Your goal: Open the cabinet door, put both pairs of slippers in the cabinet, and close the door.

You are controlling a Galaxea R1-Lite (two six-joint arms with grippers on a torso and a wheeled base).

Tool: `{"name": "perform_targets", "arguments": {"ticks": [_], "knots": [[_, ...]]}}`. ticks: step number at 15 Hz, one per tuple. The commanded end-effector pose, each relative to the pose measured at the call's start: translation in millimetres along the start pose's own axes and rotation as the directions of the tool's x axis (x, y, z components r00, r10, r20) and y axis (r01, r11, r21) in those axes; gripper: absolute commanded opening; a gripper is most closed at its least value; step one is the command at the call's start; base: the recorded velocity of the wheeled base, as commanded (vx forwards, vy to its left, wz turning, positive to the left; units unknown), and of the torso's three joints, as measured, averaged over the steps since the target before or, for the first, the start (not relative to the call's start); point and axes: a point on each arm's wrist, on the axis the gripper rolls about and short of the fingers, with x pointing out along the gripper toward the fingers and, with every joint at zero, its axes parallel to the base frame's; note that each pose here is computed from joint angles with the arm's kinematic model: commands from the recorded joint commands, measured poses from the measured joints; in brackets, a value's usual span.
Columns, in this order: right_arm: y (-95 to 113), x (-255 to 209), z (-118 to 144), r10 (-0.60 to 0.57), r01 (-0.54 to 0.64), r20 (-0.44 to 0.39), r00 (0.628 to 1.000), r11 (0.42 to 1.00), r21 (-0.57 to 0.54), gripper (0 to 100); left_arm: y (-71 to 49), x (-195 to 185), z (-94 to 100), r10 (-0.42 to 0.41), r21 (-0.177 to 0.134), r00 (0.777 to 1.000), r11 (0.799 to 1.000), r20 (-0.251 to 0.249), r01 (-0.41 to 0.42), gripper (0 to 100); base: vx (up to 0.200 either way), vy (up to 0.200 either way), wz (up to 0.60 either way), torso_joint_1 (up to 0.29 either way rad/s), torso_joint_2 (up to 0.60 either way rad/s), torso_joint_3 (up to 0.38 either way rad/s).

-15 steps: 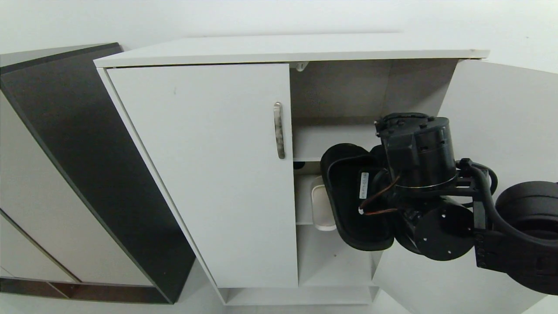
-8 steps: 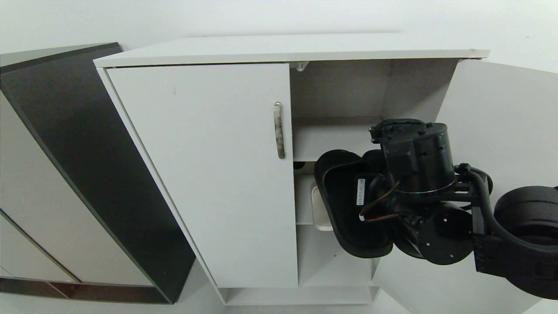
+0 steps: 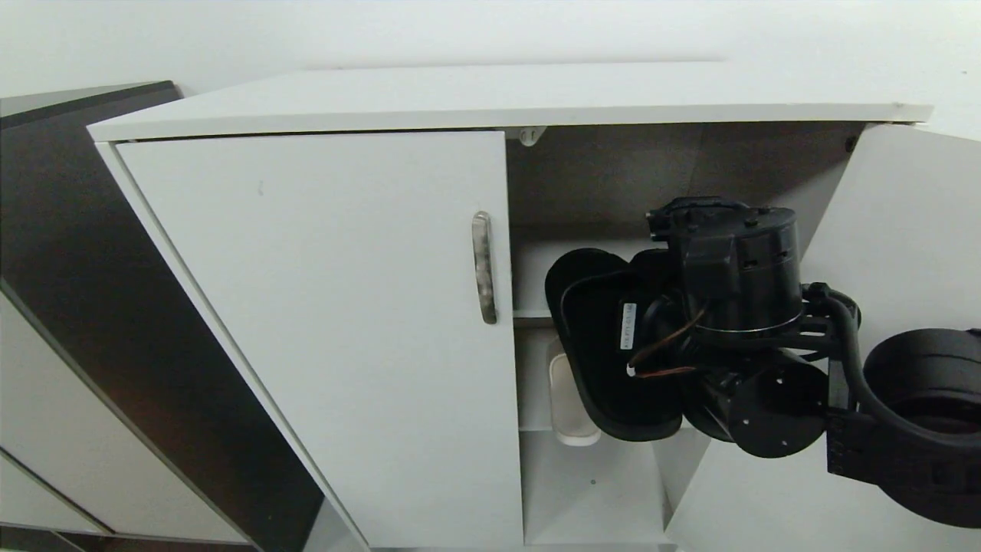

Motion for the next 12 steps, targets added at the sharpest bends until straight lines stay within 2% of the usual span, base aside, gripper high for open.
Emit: {"name": "perform_targets", "arguments": {"ticks": [1,4,6,9,12], "knots": [[0,1,0,-0.004,0.004,-0.001,1.000,1.000,-0.001,0,0.0,0,0.0,0.000,0.000,1.000,1.000,0.000,0.000,0,0.000,0.000,0.00,0.000,0.00,0.000],[2,9,-1,-0.005,0.005,-0.002,1.000,1.000,0.002,0,0.0,0,0.0,0.000,0.000,1.000,1.000,0.000,0.000,0,0.000,0.000,0.00,0.000,0.00,0.000],[2,20,7,0.025,-0.025,0.006,1.000,1.000,0.013,0,0.0,0,0.0,0.000,0.000,1.000,1.000,0.000,0.000,0,0.000,0.000,0.00,0.000,0.00,0.000],[5,44,13,-0.008,0.008,0.021,1.000,1.000,0.001,0,0.0,0,0.0,0.000,0.000,1.000,1.000,0.000,0.000,0,0.000,0.000,0.00,0.000,0.00,0.000],[9,57,24,0.008,-0.009,0.045,0.999,1.000,0.012,0,0.0,0,0.0,0.002,-0.002,1.000,1.000,0.000,-0.002,0,0.000,0.000,0.00,0.000,0.00,0.000]]}}
